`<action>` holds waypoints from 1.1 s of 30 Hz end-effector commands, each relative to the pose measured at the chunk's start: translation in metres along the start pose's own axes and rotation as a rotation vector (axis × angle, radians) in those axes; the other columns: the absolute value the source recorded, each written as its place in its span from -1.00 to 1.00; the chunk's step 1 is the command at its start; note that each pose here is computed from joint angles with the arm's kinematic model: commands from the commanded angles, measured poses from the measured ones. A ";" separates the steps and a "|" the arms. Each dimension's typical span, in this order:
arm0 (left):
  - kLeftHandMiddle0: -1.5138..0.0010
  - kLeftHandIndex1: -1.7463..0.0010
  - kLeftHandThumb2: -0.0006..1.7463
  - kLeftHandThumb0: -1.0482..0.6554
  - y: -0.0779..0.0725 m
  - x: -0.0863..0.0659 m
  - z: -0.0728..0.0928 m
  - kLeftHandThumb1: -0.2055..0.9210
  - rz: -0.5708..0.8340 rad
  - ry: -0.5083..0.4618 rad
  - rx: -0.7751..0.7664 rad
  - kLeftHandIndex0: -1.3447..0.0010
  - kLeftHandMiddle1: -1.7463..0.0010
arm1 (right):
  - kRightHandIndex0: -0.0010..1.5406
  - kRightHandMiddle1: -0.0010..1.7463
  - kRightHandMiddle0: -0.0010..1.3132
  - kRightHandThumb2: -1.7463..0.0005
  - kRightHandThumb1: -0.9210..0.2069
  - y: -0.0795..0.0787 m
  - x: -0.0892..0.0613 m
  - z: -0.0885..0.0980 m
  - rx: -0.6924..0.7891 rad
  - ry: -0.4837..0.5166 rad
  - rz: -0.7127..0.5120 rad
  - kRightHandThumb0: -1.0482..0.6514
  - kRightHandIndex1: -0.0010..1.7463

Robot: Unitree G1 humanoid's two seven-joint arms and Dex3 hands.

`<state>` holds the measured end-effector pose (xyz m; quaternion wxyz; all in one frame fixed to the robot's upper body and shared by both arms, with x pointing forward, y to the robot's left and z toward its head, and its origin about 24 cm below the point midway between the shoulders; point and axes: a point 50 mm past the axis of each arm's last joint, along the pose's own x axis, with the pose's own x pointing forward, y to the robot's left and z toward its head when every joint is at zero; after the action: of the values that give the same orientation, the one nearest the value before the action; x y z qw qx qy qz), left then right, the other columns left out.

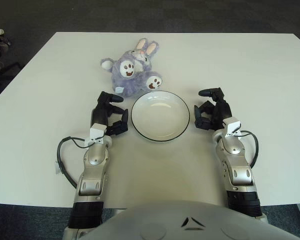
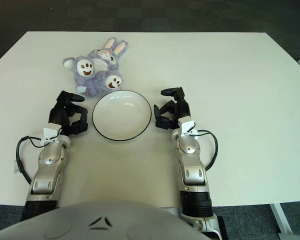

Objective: Put the doll into the plate.

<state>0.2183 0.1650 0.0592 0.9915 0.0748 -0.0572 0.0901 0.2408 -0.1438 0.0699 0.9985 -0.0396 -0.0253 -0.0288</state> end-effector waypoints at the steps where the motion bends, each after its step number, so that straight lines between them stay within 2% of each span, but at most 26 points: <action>1: 0.08 -0.77 0.28 0.23 -0.002 -0.004 -0.009 0.04 -0.002 0.057 -0.004 0.33 -0.76 | -0.17 0.73 -0.91 -0.35 0.01 -0.001 -0.003 -0.004 -0.005 0.027 -0.010 0.76 0.86; 3: 0.07 -0.77 0.28 0.23 -0.002 -0.004 -0.009 0.04 -0.004 0.054 -0.003 0.33 -0.76 | -0.17 0.74 -0.91 -0.33 -0.01 -0.001 -0.003 -0.004 -0.004 0.027 -0.008 0.76 0.85; 10: 0.10 -0.80 0.24 0.22 -0.003 -0.004 -0.009 0.09 -0.008 0.049 -0.002 0.36 -0.74 | -0.25 0.77 -0.92 0.00 -0.32 -0.001 -0.003 -0.004 0.002 0.030 -0.003 0.70 0.75; 15: 0.13 -0.80 0.16 0.22 -0.003 -0.004 -0.009 0.17 -0.010 0.048 -0.003 0.37 -0.69 | -0.27 0.78 -0.92 0.11 -0.43 -0.001 -0.003 -0.004 0.004 0.032 -0.003 0.69 0.72; 18: 0.16 -0.82 0.12 0.22 -0.003 -0.004 -0.009 0.21 -0.010 0.049 -0.002 0.37 -0.66 | -0.26 0.76 -0.92 0.08 -0.40 -0.001 -0.003 -0.004 0.002 0.033 -0.005 0.69 0.72; 24: 0.13 -0.80 0.15 0.22 -0.003 -0.004 -0.009 0.17 -0.008 0.052 -0.002 0.35 -0.67 | -0.21 0.75 -0.92 -0.11 -0.20 -0.001 -0.003 -0.004 -0.004 0.033 -0.006 0.72 0.77; 28: 0.13 -0.81 0.16 0.22 -0.002 -0.004 -0.010 0.16 0.004 0.052 0.005 0.35 -0.67 | -0.20 0.75 -0.93 -0.17 -0.15 -0.001 -0.003 -0.004 -0.007 0.033 -0.008 0.73 0.79; 33: 0.20 -0.84 0.04 0.22 -0.001 -0.004 -0.010 0.28 0.027 0.048 0.027 0.34 -0.59 | -0.28 0.76 -0.92 0.21 -0.52 -0.001 -0.003 -0.004 0.000 0.033 -0.007 0.68 0.70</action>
<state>0.2180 0.1657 0.0593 0.9906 0.0787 -0.0591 0.0950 0.2402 -0.1437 0.0704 0.9985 -0.0398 -0.0234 -0.0297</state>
